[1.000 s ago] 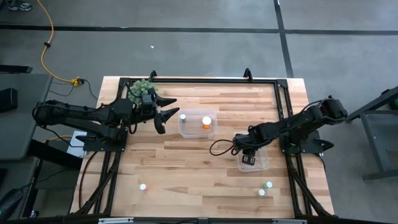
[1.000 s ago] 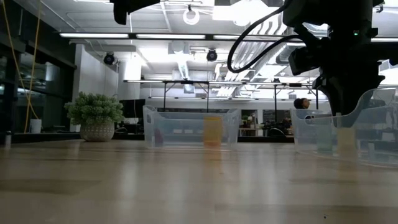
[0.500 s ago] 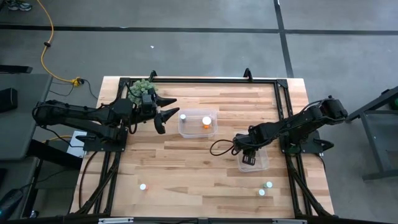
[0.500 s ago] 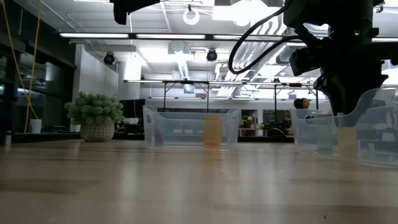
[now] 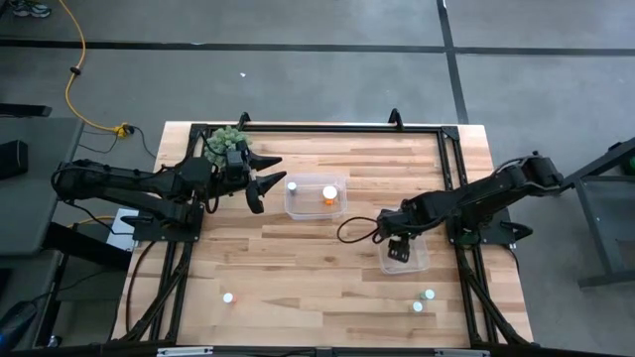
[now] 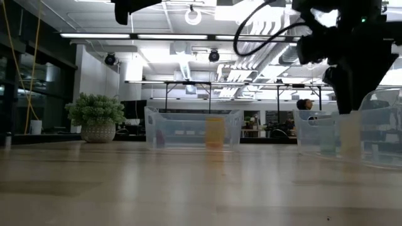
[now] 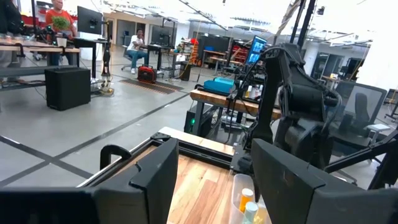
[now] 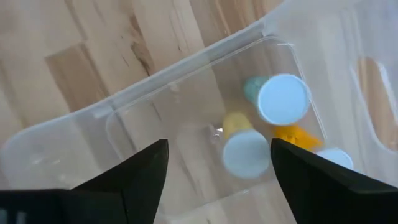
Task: Pick and place medicine bottles into bin by pill shape (circle, oval)
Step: Put the left yellow tablet bottle into the bottom transparent bin, then put the blue tablet bottle into the bottom transparent bin
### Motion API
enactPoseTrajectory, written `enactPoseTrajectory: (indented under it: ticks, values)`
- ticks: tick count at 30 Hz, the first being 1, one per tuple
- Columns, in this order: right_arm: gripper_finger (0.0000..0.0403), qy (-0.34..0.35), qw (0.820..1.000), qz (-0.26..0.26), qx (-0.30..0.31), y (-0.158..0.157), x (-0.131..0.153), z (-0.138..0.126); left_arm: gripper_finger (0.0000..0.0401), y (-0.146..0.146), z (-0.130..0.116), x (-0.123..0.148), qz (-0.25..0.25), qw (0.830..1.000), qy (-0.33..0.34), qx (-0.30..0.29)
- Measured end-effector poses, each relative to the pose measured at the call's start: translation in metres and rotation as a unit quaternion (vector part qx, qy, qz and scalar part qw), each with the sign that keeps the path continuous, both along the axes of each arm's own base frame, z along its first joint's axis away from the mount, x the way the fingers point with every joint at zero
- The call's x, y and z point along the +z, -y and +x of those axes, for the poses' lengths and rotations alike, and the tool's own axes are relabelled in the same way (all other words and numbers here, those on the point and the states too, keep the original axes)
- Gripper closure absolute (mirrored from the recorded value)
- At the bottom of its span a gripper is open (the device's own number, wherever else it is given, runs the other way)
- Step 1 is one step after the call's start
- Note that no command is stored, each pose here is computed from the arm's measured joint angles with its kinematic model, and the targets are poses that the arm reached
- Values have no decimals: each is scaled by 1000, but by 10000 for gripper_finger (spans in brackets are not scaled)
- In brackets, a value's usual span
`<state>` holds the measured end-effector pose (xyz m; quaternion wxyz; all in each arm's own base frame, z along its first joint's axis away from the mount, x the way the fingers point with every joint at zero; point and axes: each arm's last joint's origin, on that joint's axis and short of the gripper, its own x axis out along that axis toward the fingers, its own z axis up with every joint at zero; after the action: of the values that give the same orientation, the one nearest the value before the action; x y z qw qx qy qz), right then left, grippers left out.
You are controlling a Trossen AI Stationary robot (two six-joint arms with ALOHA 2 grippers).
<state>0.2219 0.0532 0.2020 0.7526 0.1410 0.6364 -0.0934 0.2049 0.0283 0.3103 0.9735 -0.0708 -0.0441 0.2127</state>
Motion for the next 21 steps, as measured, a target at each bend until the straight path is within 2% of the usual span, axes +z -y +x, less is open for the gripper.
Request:
enactPoseTrajectory:
  ticks: [5,9,12,16,18,21]
  values:
    - [126,40,999,22,2,2,20,-12,210,0,0,0,0,1000,0,0]
    - [126,132,990,47,4,4,44,-19,210,0,0,0,0,1000,0,0]
    - [126,250,967,43,-17,5,66,-16,210,0,0,0,-4,1000,3,0]
    - [126,384,921,-16,-66,9,88,-7,210,0,0,1,-31,999,18,-2]
    - [126,416,905,-46,-82,11,92,-1,210,0,0,0,-43,999,19,-3]
    - [126,437,893,-61,-88,15,92,10,210,0,0,-2,-45,999,10,-3]
